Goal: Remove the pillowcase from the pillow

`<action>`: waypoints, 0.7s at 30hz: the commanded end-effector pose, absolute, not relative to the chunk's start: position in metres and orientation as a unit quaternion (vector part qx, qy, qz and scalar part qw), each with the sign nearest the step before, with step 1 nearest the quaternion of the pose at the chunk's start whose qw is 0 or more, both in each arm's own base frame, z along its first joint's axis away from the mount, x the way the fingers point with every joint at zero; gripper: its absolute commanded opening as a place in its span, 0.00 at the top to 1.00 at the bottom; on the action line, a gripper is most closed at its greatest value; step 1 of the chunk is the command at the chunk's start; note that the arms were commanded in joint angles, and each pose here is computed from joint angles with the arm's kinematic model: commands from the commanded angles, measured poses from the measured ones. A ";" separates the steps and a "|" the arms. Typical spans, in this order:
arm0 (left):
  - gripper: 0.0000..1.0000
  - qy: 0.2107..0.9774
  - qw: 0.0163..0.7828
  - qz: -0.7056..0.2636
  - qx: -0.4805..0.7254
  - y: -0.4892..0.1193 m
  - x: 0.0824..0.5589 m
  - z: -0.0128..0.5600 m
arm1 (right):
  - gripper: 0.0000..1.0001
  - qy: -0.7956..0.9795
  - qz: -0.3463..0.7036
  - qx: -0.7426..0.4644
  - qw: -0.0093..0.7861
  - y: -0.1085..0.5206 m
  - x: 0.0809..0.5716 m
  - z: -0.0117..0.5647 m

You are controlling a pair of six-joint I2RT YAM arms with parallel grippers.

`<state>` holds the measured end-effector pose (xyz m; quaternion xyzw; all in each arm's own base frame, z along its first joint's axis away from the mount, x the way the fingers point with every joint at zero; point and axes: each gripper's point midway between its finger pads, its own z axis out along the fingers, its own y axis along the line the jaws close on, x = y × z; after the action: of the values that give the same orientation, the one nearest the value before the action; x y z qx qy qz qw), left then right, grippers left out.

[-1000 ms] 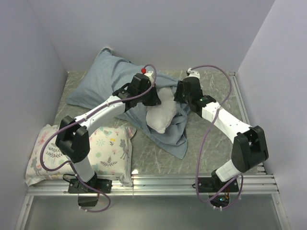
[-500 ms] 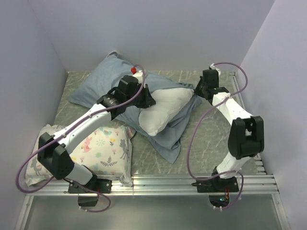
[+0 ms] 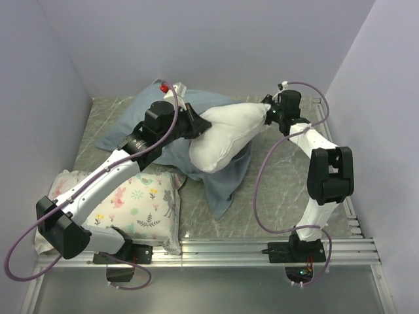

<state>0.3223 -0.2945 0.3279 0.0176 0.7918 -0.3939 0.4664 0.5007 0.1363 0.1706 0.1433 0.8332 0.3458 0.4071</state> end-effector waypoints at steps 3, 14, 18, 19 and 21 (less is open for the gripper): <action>1.00 0.611 0.568 -0.552 -0.005 -0.317 0.324 0.474 | 0.68 0.774 0.497 0.031 0.392 0.183 0.489 0.220; 1.00 0.620 0.587 -0.515 -0.070 -0.340 0.395 0.456 | 0.33 0.799 0.348 0.161 0.463 0.119 0.473 0.241; 1.00 0.627 0.591 -0.500 -0.090 -0.347 0.418 0.451 | 0.28 0.795 0.293 0.216 0.486 0.084 0.457 0.248; 1.00 0.627 0.592 -0.497 -0.094 -0.347 0.421 0.448 | 0.28 0.794 0.284 0.227 0.488 0.074 0.456 0.250; 1.00 0.630 0.590 -0.495 -0.101 -0.350 0.427 0.440 | 0.28 0.801 0.267 0.242 0.478 0.064 0.451 0.247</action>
<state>0.4101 -0.3584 0.3968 -0.0604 0.6907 -0.4779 0.5394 0.4583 0.0797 0.2144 0.2277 0.8171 0.2832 0.4475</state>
